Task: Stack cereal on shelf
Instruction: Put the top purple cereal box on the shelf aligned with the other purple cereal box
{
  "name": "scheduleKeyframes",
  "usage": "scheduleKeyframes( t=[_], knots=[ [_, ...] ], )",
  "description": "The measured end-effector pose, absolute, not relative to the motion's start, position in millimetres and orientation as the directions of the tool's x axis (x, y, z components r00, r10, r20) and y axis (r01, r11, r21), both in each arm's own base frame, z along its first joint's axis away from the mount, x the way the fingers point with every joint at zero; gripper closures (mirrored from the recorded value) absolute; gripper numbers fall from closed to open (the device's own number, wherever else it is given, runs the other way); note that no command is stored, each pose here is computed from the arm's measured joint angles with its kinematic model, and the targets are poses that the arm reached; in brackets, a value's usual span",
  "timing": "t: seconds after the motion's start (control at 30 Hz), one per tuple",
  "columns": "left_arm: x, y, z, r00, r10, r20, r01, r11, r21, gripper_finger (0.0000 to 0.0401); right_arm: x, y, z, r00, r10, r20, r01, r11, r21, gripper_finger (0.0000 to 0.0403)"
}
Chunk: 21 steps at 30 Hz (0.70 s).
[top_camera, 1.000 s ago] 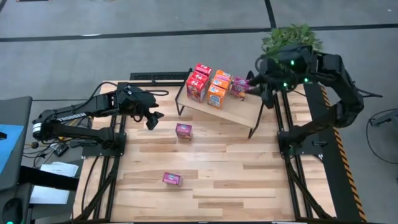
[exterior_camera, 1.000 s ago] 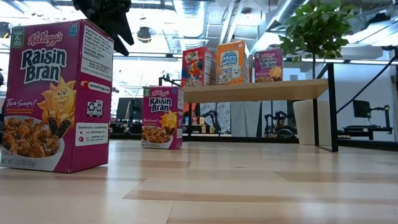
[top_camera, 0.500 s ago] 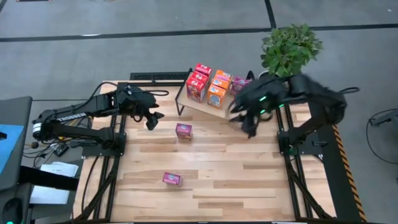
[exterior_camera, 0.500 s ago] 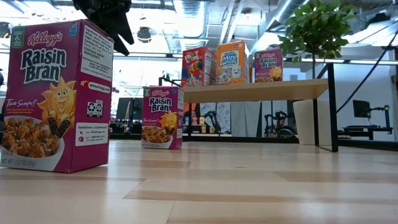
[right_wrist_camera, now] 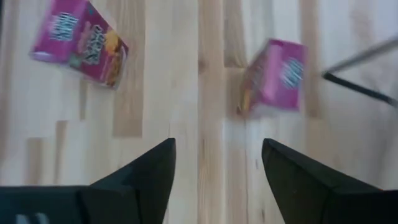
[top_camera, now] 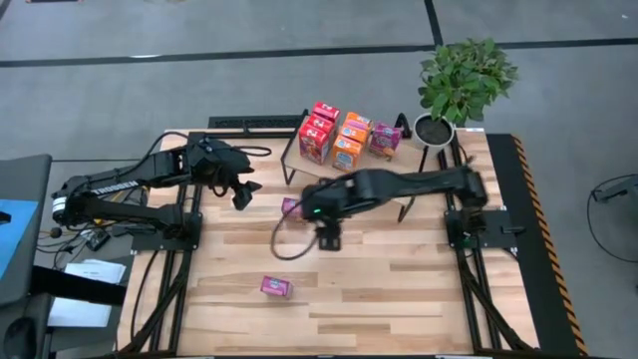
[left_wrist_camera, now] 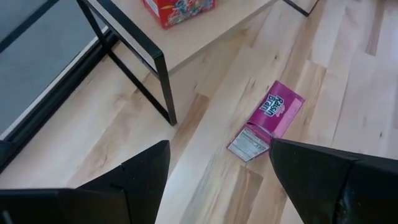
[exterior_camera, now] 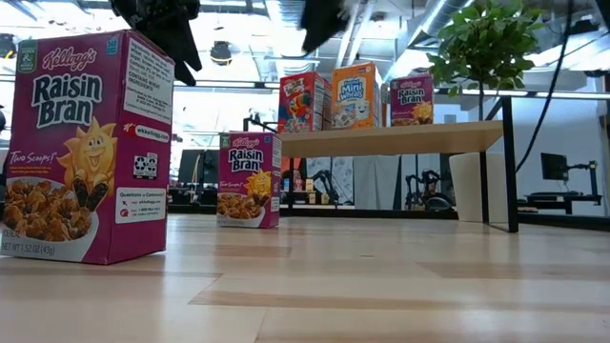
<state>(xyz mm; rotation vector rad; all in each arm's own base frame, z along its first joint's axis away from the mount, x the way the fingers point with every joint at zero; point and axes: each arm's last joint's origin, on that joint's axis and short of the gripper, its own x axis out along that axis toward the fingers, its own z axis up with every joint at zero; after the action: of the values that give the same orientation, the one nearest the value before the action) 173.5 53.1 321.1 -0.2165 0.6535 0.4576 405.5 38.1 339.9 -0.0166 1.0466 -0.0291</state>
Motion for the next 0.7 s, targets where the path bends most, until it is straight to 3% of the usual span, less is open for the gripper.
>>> scheduleKeyframes(
  t=[0.3, 0.7],
  knots=[
    [168.5, 52.2, 315.7, 0.644, 0.342, -0.684, -0.45, 0.893, 0.022, 0.0135, 464.8, 1.3, 262.3, 0.482, -0.075, -0.873, 0.046, 0.997, -0.06, 0.0129],
    [167.8, 52.7, 315.3, 0.631, 0.361, -0.686, -0.465, 0.884, 0.038, 0.0135, 468.4, -14.6, 259.8, 0.497, -0.09, -0.863, 0.072, 0.995, -0.062, 0.0129]
  ],
)
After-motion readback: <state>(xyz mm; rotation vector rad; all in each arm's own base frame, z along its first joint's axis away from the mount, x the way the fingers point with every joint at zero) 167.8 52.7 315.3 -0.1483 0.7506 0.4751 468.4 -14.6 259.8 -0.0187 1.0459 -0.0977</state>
